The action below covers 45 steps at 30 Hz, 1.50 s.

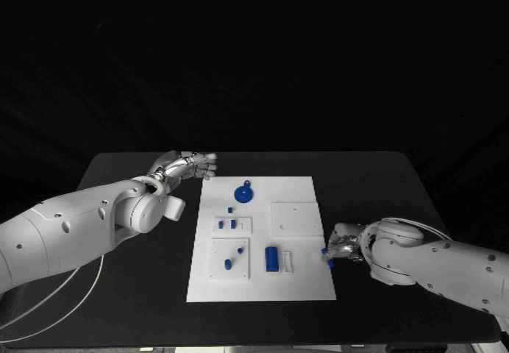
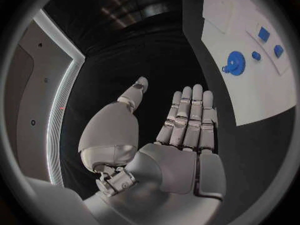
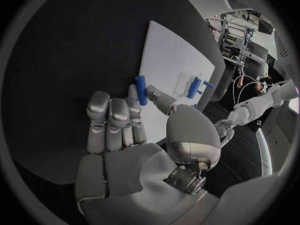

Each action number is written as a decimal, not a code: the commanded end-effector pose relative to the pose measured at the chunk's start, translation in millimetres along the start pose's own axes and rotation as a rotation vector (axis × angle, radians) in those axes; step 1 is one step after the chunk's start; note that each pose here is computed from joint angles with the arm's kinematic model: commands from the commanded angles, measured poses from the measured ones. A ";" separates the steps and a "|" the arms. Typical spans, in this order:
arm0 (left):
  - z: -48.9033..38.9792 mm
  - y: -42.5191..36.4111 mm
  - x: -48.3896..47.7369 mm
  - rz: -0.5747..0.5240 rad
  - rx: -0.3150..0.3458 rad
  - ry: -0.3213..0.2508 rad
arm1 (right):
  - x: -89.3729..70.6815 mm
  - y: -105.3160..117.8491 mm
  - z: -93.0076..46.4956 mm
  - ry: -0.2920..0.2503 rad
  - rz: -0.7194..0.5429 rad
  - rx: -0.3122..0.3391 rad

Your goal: Assemble the parts on the task board

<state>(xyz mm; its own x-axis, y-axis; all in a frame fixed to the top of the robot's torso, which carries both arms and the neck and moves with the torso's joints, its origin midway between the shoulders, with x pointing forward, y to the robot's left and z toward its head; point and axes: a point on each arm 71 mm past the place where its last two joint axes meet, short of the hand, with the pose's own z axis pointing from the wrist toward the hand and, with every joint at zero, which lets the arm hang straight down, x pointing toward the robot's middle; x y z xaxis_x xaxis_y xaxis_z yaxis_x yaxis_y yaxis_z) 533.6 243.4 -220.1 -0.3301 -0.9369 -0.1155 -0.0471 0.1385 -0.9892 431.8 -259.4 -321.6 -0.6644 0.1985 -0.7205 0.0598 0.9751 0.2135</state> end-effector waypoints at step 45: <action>1.1 -1.6 5.0 -0.011 0.008 0.021 | 3.9 50.3 -16.2 0.125 0.262 -0.096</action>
<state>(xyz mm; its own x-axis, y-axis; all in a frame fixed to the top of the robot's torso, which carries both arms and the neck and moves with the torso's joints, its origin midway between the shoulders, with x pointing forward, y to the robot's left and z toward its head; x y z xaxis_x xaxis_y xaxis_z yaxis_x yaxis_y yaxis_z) 533.4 241.5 -220.3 -0.3346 -0.9355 -0.1138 -0.0482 0.1376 -0.9893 420.7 -215.4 -301.7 -0.7224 0.3905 -0.5706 0.1482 0.8935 0.4239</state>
